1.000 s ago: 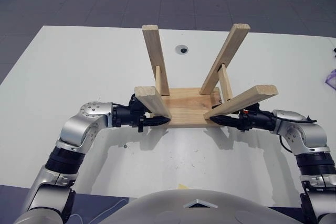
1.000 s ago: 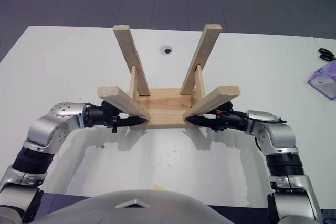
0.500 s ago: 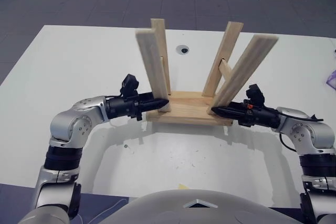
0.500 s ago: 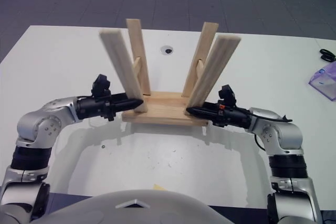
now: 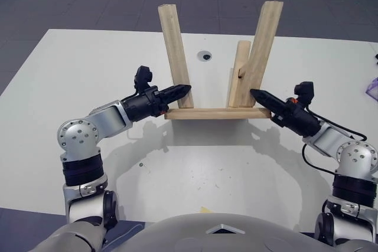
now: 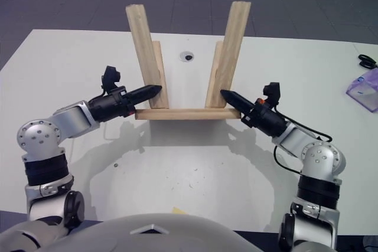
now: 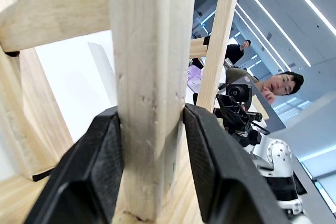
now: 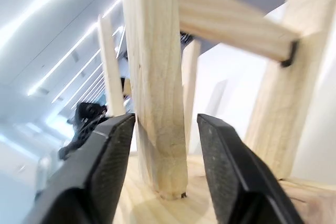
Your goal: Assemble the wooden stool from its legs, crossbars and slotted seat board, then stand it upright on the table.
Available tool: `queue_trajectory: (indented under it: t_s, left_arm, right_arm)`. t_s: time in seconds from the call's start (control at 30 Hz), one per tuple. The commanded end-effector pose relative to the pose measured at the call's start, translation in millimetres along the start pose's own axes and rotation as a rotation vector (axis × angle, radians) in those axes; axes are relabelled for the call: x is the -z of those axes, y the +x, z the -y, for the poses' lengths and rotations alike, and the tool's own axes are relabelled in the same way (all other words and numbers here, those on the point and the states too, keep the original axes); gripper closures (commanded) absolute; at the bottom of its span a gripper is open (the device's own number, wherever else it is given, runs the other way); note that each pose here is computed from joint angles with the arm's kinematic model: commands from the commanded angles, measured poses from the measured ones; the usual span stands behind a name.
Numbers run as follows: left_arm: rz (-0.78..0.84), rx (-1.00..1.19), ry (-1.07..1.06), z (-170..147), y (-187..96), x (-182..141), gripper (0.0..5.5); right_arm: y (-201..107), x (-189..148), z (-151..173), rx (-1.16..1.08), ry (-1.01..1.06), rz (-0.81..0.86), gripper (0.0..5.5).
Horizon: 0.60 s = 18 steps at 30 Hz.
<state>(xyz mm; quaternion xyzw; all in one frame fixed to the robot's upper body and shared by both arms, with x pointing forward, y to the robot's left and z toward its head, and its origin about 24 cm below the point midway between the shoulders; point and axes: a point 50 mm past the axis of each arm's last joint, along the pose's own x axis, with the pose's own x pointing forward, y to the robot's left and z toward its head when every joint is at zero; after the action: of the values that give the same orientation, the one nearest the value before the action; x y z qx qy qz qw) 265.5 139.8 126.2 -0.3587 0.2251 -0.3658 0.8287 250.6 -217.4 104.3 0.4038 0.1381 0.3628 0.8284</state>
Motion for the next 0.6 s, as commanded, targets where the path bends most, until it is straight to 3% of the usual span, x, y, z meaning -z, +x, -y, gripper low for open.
queue_trajectory:
  t_s: [0.03,0.23,0.43,0.53,0.6]
  left_arm:
    - [0.280,-0.119,-0.166,-14,1,-34,3.35]
    - [0.392,-0.015,-0.251,-6,-2,-61,2.41]
    - [0.359,-0.141,-0.294,-20,0,-57,1.46]
    - [0.341,-0.214,-0.195,-23,-9,-54,1.00]
    - [0.231,-0.286,-0.014,-22,-16,-38,0.61]
  right_arm:
    - [-3,16,16,0.084,0.070,-0.061,2.52]
    - [-6,21,15,0.054,0.072,-0.043,1.66]
    - [-6,41,14,0.054,0.066,-0.066,0.77]
    - [-5,43,14,0.054,0.050,-0.063,0.33]
    - [-6,43,15,0.060,0.047,-0.053,0.10]
